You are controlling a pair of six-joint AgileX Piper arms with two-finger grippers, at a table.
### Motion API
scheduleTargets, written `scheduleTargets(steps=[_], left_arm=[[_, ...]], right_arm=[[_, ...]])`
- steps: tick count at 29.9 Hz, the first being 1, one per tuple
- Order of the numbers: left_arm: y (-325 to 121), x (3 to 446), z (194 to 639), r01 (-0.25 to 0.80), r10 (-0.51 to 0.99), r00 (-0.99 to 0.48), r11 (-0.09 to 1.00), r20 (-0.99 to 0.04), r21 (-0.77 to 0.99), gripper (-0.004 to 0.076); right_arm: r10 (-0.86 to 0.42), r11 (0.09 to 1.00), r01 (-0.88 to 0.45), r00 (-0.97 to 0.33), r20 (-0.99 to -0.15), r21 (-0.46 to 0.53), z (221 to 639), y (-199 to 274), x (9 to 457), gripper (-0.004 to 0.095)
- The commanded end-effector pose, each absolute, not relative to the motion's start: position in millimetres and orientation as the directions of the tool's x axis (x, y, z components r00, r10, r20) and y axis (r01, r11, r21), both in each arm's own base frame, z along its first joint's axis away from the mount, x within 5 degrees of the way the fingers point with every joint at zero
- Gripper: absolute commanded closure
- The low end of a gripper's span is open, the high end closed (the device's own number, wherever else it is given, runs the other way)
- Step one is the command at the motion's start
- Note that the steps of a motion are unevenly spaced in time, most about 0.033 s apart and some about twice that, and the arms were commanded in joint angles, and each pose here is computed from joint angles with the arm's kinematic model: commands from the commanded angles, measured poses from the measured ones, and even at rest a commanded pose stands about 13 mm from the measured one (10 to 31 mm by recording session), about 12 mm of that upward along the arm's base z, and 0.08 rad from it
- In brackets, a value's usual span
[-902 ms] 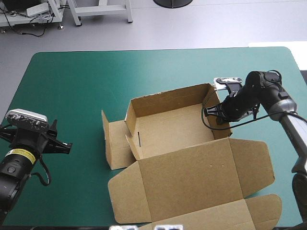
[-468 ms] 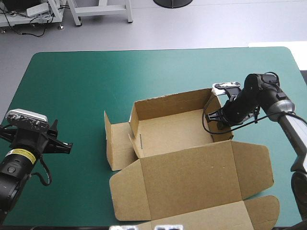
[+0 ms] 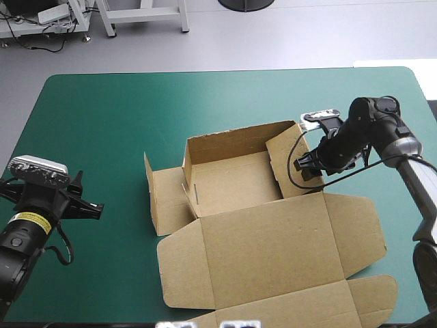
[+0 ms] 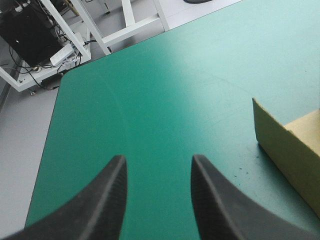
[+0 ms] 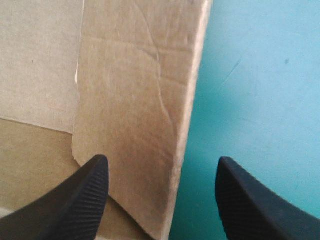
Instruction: Fold the box
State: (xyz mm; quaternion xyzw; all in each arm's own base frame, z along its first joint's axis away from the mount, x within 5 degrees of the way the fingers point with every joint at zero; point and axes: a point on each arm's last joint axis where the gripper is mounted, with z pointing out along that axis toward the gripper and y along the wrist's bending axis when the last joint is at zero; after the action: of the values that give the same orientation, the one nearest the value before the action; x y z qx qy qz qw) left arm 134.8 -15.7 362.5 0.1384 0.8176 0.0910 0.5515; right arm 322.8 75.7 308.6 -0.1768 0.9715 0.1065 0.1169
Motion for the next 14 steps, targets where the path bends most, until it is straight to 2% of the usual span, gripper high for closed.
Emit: scheduleTargets(steps=[1, 11, 14], left_arm=[[-18, 135, 376, 0.127, 0.322, -0.266, 0.946, -0.909, 0.298, 0.0426], [-19, 135, 376, 0.13, 0.314, -0.268, 0.948, -0.911, 0.289, 0.0426], [-19, 134, 376, 0.13, 0.312, -0.268, 0.949, -0.911, 0.287, 0.0426]], right_arm=[[-0.327, 0.904, -0.39, -0.895, -0.304, 0.174, 323, 78, 330, 0.0323], [-0.43, 0.879, -0.461, -0.877, -0.214, 0.122, 287, 104, 357, 0.0326], [-0.442, 0.884, -0.463, -0.873, -0.206, 0.065, 286, 110, 361, 0.0417]])
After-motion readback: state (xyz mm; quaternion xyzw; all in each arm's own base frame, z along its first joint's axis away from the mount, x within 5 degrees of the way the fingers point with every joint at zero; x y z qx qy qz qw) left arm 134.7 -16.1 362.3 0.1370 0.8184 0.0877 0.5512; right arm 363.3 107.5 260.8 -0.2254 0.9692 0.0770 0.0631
